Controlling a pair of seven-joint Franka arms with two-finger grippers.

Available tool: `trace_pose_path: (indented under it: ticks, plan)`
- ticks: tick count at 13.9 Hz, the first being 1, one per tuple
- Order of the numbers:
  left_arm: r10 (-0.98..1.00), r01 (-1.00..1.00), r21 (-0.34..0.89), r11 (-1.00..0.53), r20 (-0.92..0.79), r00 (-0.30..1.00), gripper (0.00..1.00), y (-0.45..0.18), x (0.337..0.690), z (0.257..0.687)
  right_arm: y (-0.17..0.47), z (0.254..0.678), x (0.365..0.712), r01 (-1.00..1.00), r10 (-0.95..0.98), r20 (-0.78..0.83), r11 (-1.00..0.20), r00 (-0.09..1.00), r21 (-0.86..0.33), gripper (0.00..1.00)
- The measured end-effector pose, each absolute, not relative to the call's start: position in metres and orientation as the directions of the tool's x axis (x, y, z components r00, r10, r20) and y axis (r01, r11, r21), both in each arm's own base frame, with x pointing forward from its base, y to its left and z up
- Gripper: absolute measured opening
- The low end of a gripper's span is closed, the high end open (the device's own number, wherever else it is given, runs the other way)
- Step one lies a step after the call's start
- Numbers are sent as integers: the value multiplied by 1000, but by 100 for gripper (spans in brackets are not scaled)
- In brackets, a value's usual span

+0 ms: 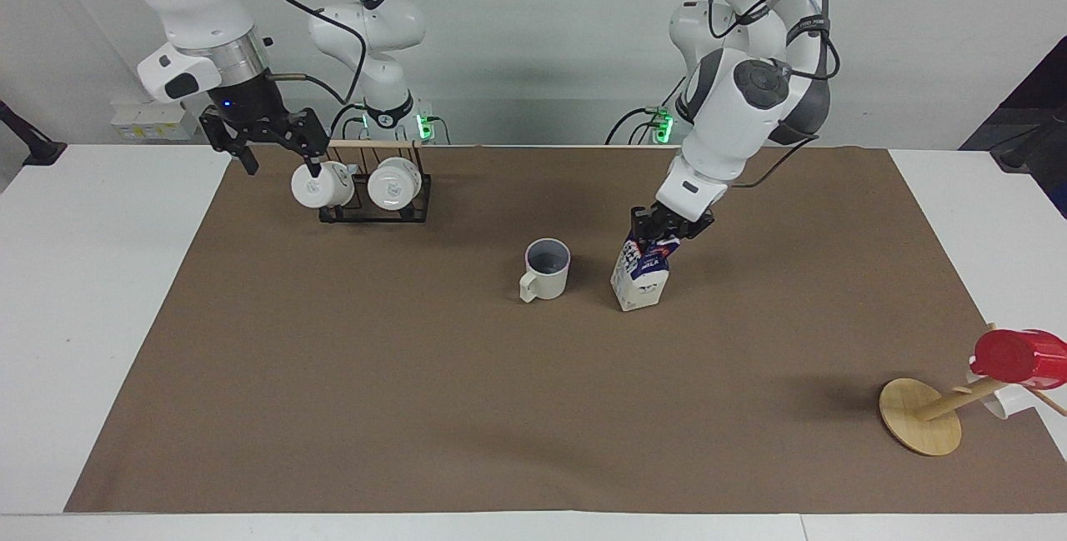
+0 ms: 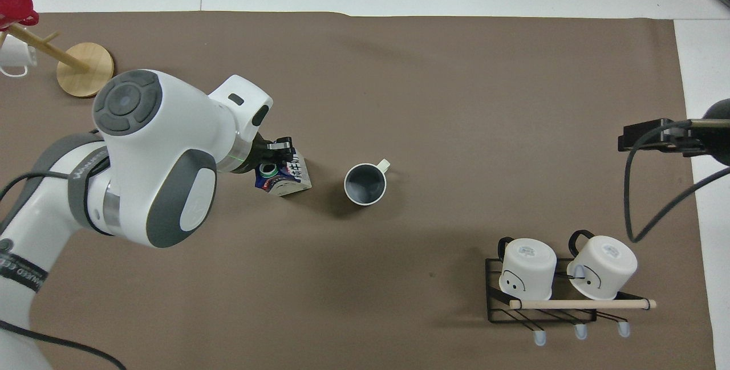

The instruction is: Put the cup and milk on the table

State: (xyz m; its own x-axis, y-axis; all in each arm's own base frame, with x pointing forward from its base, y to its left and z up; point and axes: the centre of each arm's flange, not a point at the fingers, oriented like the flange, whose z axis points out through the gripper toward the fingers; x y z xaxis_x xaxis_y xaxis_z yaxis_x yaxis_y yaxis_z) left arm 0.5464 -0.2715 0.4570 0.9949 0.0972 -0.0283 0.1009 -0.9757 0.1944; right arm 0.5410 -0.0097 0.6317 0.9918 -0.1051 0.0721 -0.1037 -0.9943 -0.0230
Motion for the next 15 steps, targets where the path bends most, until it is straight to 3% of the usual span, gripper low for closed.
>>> trace_pose_path:
  ticks: [4, 12, 15]
  plan:
    - [102, 107, 222, -969, -37, 994, 39, -295, 546, 465, -24, 663, 532, -124, -123, 79, -992, 989, 2, 100]
    - [55, 65, 170, -983, -63, 996, 39, -306, 534, 460, -38, 662, 524, -103, -103, 15, -994, 995, 21, 100]
    - [49, 58, 159, -986, -56, 997, 39, -306, 534, 459, -32, 681, 514, -74, -74, -8, -997, 997, 24, 100]
